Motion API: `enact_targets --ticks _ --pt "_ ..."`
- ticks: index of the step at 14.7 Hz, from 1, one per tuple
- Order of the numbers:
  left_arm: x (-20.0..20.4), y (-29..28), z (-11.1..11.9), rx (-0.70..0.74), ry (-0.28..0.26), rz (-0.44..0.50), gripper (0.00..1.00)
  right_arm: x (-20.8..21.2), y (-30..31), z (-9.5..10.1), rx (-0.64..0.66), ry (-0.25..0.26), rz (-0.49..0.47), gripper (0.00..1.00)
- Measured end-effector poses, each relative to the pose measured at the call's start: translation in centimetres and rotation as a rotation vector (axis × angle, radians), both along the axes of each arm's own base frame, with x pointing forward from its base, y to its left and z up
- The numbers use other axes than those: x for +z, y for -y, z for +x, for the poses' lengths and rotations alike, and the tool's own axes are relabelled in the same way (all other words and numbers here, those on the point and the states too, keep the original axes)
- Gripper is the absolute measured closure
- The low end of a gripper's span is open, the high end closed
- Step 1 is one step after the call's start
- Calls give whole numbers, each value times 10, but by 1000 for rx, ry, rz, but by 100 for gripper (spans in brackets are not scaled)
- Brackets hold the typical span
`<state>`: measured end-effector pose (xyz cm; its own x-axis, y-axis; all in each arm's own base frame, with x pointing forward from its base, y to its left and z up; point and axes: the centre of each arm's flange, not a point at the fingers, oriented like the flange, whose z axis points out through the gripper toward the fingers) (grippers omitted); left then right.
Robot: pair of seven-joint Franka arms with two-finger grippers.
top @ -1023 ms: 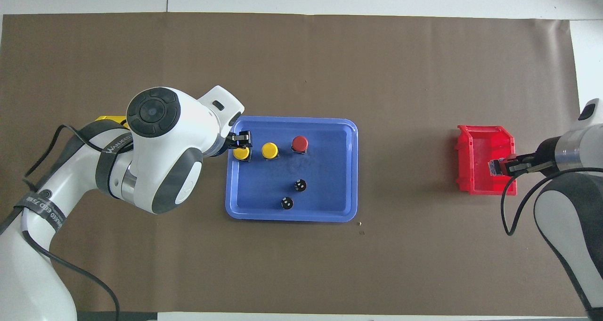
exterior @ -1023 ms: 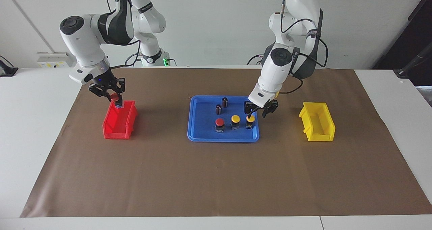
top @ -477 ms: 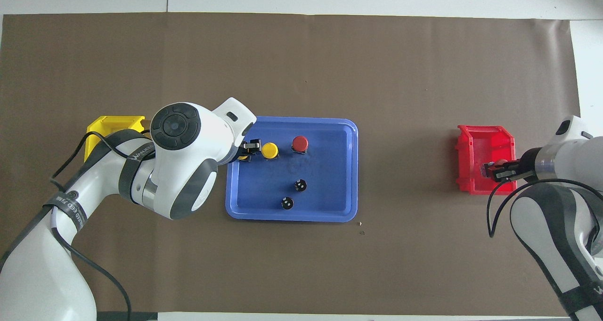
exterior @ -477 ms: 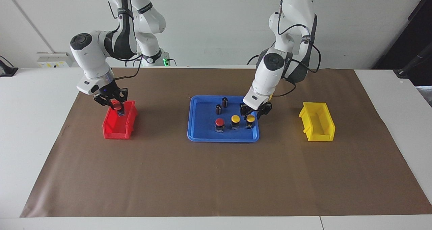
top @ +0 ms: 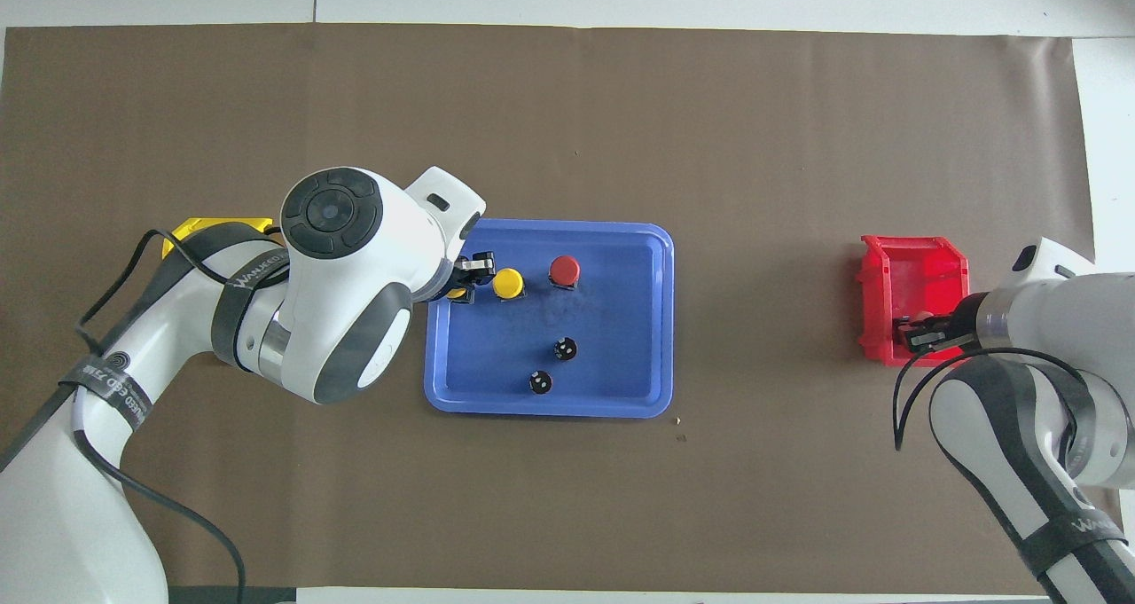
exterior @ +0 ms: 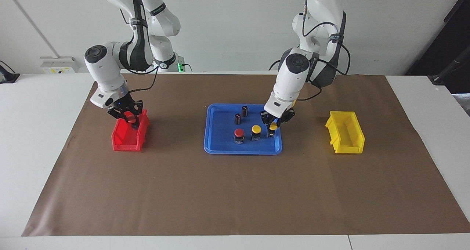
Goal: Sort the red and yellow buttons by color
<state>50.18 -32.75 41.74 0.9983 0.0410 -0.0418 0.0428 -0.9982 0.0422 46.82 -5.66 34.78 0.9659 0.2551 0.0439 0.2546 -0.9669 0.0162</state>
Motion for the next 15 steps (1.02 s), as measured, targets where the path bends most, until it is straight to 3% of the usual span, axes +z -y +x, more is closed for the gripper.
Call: enact_targets --ticks 2,6,8,10,13,15 --pt "35 -10 1 7 -25 28 59 0 0 0 1 0 0 56" --pt "87 -123 34 -35 -43 47 59 16 0 9 8 -11 -1 15" --pt "103 -202 44 -67 -55 41 59 54 -5 27 26 -48 3 10" --pt "102 -258 46 -49 -48 36 59 108 -31 52 37 -52 6 0" --pt "67 -287 41 -41 -2 34 59 154 -150 87 -71 6 30 0" --pt "45 -296 35 -31 -3 35 59 155 -273 90 -155 32 64 0"
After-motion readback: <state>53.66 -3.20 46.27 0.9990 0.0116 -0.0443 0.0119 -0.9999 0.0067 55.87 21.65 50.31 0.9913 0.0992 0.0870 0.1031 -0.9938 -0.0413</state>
